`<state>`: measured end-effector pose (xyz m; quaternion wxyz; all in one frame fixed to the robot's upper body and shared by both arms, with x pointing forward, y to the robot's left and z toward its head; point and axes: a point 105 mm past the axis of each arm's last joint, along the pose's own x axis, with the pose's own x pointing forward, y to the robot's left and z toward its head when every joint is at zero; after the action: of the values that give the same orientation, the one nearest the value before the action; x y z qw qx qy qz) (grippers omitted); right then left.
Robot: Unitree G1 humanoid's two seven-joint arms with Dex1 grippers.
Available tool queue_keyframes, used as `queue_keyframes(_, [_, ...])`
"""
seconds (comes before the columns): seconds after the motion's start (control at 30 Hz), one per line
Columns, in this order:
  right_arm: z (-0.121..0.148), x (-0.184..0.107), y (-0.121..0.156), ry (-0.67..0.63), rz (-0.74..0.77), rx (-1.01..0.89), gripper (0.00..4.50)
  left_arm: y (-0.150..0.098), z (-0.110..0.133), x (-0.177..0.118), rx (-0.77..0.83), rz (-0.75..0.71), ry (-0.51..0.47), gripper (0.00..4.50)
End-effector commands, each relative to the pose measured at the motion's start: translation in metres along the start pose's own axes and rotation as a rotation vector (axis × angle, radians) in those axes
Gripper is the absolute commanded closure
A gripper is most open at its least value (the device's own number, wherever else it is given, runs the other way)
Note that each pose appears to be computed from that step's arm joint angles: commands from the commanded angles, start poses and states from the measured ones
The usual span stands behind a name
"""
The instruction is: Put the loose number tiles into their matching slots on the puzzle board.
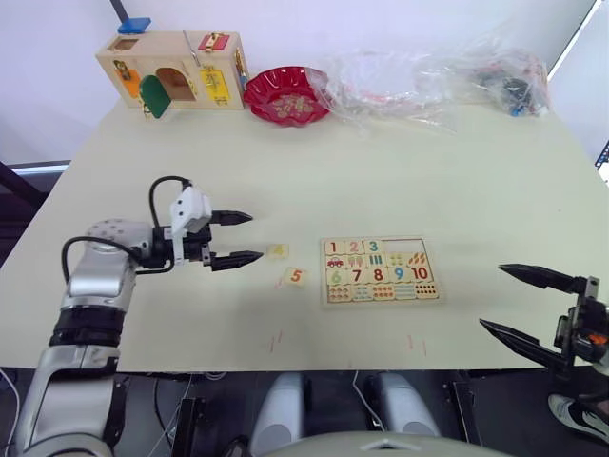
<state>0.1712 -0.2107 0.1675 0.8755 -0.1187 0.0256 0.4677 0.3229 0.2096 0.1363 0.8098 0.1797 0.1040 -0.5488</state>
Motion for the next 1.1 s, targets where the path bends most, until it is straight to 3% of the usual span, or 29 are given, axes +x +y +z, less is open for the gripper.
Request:
queue_keyframes(0.03, [0.009,-0.014,-0.001,-0.005,-0.03,-0.074,0.04,0.003,0.006,0.007,0.054,-0.046,0.038,0.0])
queue_keyframes(0.2, [0.01,-0.026,-0.001,-0.032,-0.085,-0.1,0.04,0.005,0.0,0.011,0.054,-0.07,0.082,0.0])
queue_keyframes(0.5, [0.015,-0.018,-0.002,-0.051,0.01,-0.122,0.04,0.013,-0.004,0.022,0.097,-0.114,0.128,0.0])
queue_keyframes(0.63, [0.014,-0.014,-0.003,-0.053,0.019,-0.126,0.0,0.011,-0.004,0.027,0.122,-0.151,0.13,1.12])
queue_keyframes(1.1, [0.013,-0.008,-0.001,-0.058,0.012,-0.14,0.0,0.008,-0.011,0.03,0.157,-0.203,0.195,1.12])
